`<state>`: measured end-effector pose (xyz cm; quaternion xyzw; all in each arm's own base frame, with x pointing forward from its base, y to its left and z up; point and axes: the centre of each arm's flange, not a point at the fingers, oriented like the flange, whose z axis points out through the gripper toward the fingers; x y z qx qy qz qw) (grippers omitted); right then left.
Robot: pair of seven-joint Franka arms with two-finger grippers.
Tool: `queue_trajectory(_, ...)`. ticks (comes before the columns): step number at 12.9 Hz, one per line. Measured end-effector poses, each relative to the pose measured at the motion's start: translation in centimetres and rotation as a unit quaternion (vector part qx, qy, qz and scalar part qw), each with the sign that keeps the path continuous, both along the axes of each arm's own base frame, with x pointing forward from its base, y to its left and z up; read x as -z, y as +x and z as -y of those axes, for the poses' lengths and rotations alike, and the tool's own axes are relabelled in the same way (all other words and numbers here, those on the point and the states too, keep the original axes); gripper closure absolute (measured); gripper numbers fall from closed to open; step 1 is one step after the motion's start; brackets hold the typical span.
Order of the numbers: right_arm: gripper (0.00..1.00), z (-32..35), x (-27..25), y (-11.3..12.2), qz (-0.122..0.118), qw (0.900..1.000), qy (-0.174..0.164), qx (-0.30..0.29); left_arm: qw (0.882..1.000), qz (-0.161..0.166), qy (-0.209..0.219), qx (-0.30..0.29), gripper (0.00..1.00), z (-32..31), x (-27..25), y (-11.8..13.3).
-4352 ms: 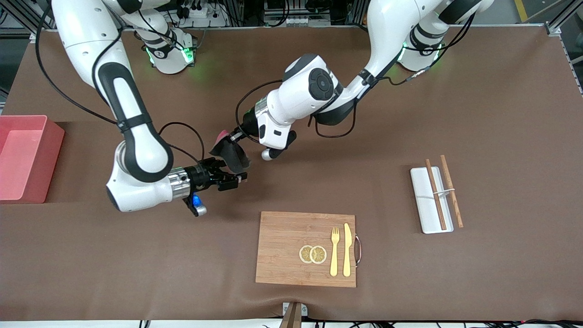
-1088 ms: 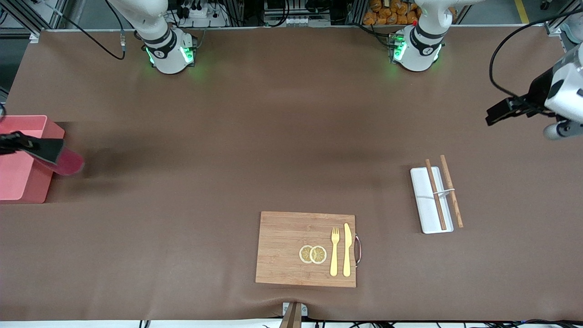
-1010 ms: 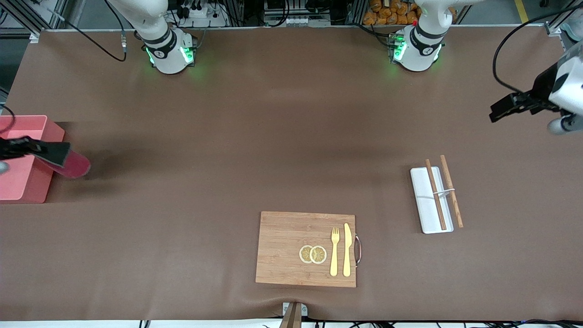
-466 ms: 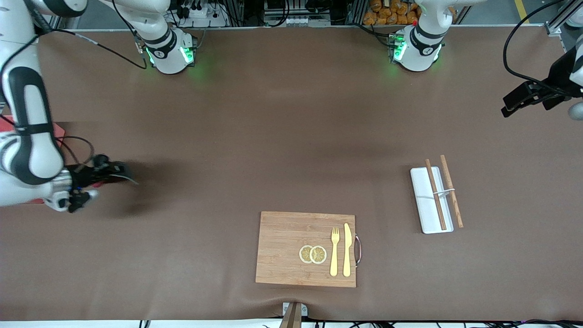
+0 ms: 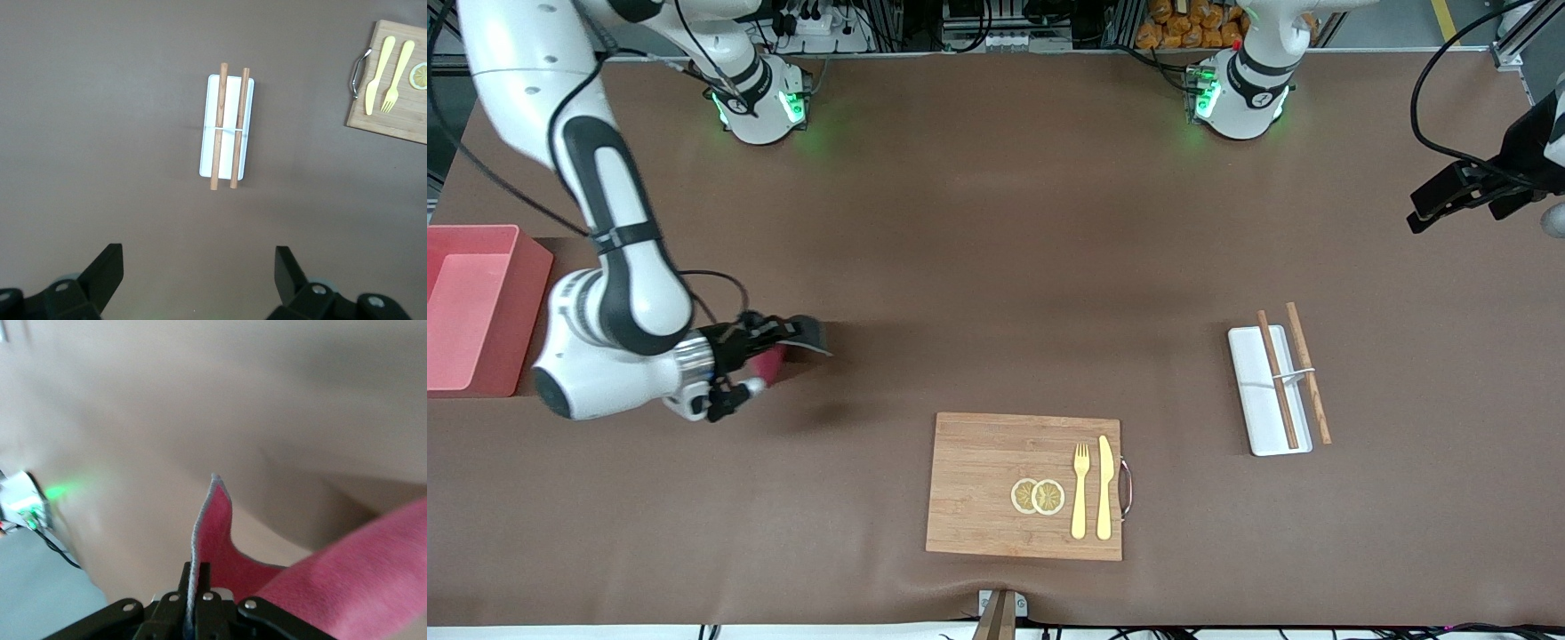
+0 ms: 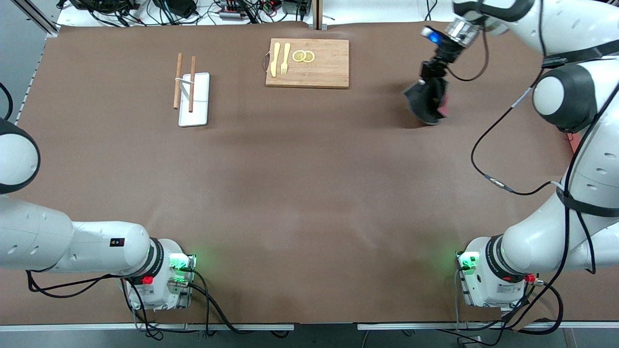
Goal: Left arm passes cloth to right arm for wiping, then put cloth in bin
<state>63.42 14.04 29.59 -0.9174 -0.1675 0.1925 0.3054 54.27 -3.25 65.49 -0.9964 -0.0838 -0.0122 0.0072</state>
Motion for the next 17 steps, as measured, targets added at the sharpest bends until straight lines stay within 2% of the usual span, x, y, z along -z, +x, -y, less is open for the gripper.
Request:
queue_trajectory(1,0.98,-2.0,-2.3,0.2,0.002,1.000,-0.008,0.014,1.000,-0.001,0.000,-0.001,0.00,-0.1,0.1,0.1)
queue_trajectory(3,0.98,-3.1,-8.9,0.2,0.022,0.999,-0.015,0.033,1.000,-0.001,0.000,0.000,0.00,0.0,0.1,0.1)
queue_trajectory(5,0.98,-0.7,-15.0,-0.5,0.044,0.998,-0.014,0.042,1.000,-0.001,0.000,0.000,0.00,0.0,0.1,0.1)
queue_trajectory(7,0.98,4.7,-18.2,-0.9,0.047,0.997,-0.027,0.062,1.000,-0.001,0.000,0.000,0.00,0.0,0.1,0.1)
queue_trajectory(10,0.98,15.6,-19.0,-0.6,0.064,0.991,-0.069,0.093,1.000,-0.002,0.000,0.000,0.00,0.0,0.2,0.2)
queue_trajectory(12,0.98,22.1,-18.8,-1.8,0.054,0.989,-0.100,0.090,1.000,-0.004,0.000,0.000,0.00,0.0,0.4,0.3)
queue_trajectory(14,0.98,28.1,-19.0,-3.3,0.056,0.987,-0.130,0.077,1.000,-0.005,0.000,0.000,0.00,0.0,0.6,0.4)
queue_trajectory(17,0.98,35.5,-20.1,-5.3,0.082,0.983,-0.163,0.032,1.000,-0.007,0.000,0.000,0.00,0.0,0.8,0.5)
